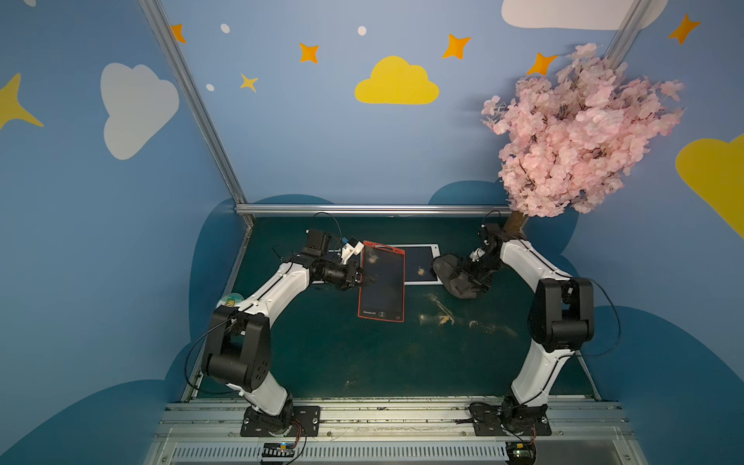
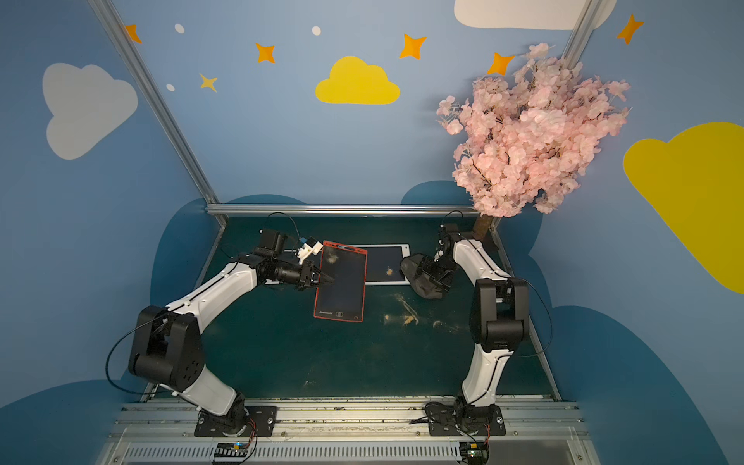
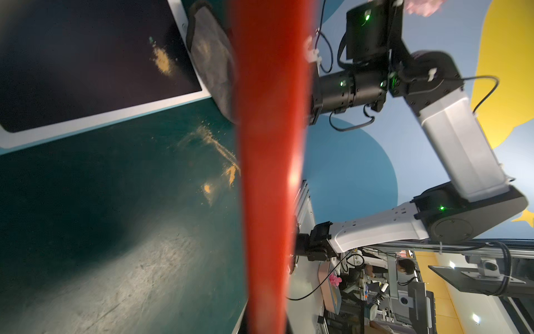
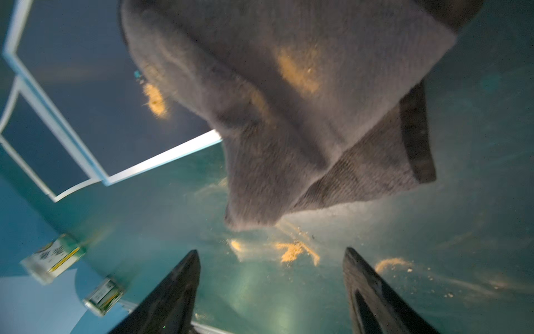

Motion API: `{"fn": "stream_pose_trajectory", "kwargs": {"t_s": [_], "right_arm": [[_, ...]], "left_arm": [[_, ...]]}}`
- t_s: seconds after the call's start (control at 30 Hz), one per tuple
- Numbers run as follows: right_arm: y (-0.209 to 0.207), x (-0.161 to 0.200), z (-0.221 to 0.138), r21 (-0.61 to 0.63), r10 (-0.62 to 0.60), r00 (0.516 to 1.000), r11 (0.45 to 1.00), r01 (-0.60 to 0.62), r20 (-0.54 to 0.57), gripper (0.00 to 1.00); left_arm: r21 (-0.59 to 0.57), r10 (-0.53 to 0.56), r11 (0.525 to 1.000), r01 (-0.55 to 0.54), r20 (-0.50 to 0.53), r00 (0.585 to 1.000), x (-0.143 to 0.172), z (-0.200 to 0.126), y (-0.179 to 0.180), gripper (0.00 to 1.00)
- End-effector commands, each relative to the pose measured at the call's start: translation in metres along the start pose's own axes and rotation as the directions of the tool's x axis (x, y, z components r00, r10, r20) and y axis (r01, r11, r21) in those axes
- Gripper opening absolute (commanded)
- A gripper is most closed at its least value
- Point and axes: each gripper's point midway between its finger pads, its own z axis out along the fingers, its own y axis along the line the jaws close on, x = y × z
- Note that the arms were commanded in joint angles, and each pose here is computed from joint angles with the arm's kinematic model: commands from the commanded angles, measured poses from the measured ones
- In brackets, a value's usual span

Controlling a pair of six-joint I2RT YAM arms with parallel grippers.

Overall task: Wipe the drawing tablet
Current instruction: Pick up the drawing tablet from the center of the board.

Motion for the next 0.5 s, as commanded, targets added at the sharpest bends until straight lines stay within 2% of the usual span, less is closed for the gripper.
{"fn": "stream_pose_trajectory", "kwargs": {"t_s": [0.0, 0.13, 0.23, 0.33, 0.4, 0.47], "right_arm": [[-0.011, -0.005, 0.005, 0.123, -0.002, 1.000, 0.992, 0.002, -0.005, 0.79], [-0.012, -0.014, -0.004, 0.216, -0.061, 0.997, 0.975, 0.050, 0.044, 0.80], [-0.019, -0.025, -0.016, 0.348, -0.153, 0.984, 0.930, 0.114, 0.088, 0.86], [-0.030, -0.033, -0.020, 0.449, -0.176, 0.983, 0.883, 0.135, 0.051, 0.86], [-0.036, -0.044, -0.019, 0.450, -0.145, 0.987, 0.887, 0.102, 0.063, 0.85], [-0.037, -0.054, -0.017, 0.385, -0.099, 0.991, 0.921, 0.057, 0.090, 0.82]], "left_arm": [[-0.024, 0.026, 0.999, -0.027, -0.045, 0.999, 0.006, -0.004, 0.000, 0.03], [-0.019, -0.016, 1.000, 0.015, -0.065, 0.998, 0.008, 0.002, 0.010, 0.03], [-0.020, -0.020, 1.000, 0.018, -0.067, 0.998, 0.009, 0.002, 0.009, 0.03], [-0.019, -0.004, 1.000, 0.003, -0.057, 0.998, 0.009, -0.001, 0.005, 0.03], [-0.028, 0.000, 1.000, -0.002, -0.055, 0.999, 0.010, -0.002, 0.005, 0.03], [-0.030, -0.004, 1.000, 0.002, -0.055, 0.998, 0.011, -0.002, 0.005, 0.03]]}}
